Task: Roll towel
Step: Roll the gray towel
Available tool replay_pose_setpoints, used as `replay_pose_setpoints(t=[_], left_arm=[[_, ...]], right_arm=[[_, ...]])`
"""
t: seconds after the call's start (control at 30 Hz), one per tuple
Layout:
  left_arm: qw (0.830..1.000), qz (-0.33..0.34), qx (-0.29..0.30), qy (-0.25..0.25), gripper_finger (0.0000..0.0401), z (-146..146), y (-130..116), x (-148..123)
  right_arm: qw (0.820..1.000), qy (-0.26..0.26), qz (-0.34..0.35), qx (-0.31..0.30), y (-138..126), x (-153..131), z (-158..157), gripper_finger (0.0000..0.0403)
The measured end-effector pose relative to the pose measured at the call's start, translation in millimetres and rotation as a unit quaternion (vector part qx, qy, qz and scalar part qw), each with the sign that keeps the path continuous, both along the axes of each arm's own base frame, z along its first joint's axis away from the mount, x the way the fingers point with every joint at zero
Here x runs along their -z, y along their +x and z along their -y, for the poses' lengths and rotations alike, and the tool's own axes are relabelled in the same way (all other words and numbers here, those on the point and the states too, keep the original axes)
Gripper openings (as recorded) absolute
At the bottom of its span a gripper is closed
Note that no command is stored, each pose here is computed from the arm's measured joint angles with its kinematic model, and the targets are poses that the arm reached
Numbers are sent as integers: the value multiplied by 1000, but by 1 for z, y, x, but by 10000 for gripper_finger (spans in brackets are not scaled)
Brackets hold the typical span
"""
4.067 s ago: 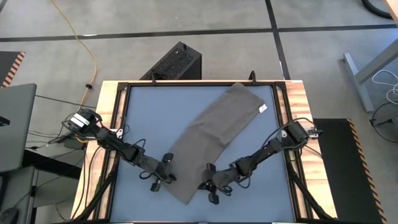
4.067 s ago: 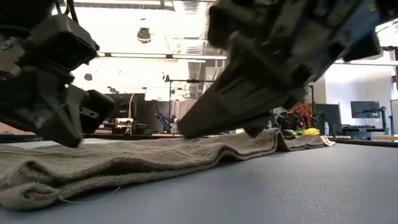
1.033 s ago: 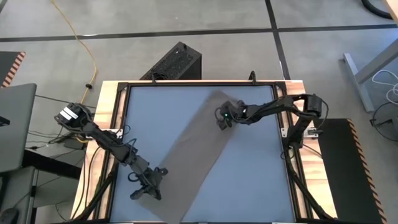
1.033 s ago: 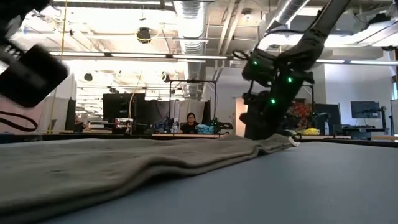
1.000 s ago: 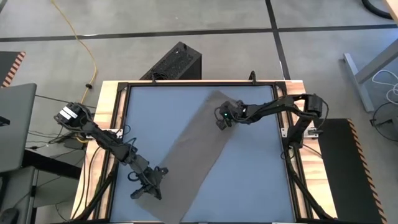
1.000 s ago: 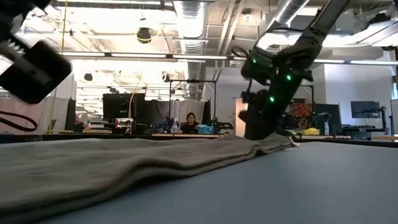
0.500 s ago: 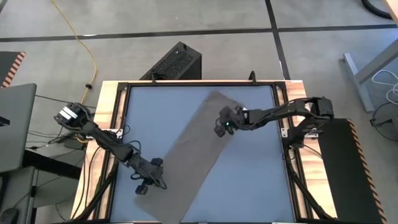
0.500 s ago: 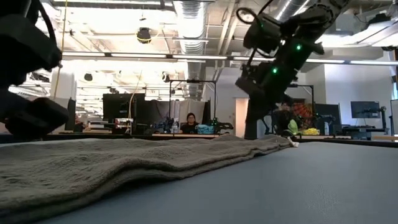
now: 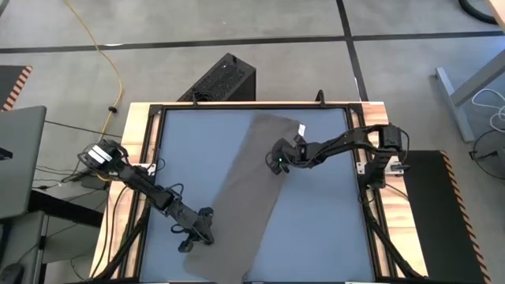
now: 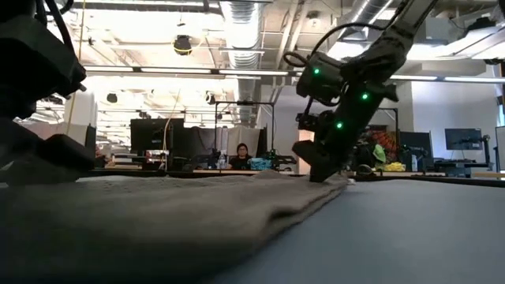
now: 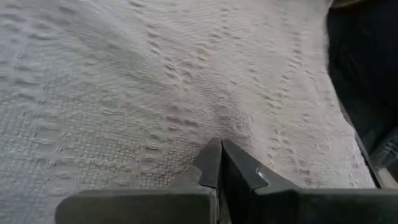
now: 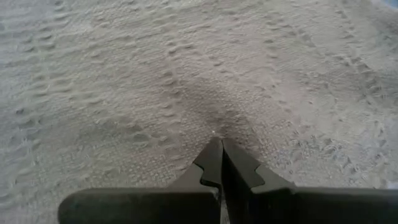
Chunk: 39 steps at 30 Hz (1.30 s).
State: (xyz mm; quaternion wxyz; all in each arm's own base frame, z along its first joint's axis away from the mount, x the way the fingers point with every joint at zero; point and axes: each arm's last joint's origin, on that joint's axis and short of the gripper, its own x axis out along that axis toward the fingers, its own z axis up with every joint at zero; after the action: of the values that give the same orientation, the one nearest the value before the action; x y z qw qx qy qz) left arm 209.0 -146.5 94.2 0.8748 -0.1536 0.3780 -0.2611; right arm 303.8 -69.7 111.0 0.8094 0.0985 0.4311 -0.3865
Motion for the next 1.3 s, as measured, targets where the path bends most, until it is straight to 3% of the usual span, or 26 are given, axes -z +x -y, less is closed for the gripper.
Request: replay_pose_setpoints(t=[0.27, 0.53, 0.8, 1.0, 1.13, 1.3], left_arm=[[999, 37, -16, 6, 0, 2, 7, 3], [996, 92, -13, -2, 0, -6, 9, -26], [991, 131, 23, 8, 0, -5, -6, -57], [990, 118, 48, 61, 0, -1, -27, -64], [986, 104, 32, 126, 0, 0, -37, -54], [974, 135, 9, 183, 0, 0, -35, -45]], right_arm=[[996, -36, 72, -37, 12, -28, 32, 27], [996, -9, 31, -78, 17, -84, 20, 27], [975, 8, 130, -179, 25, -117, -79, 27], [931, 39, 241, -270, 41, -104, -176, 27], [921, 79, 289, -250, 40, -82, -221, 27], [938, 92, 276, -189, 38, -40, -242, 27]])
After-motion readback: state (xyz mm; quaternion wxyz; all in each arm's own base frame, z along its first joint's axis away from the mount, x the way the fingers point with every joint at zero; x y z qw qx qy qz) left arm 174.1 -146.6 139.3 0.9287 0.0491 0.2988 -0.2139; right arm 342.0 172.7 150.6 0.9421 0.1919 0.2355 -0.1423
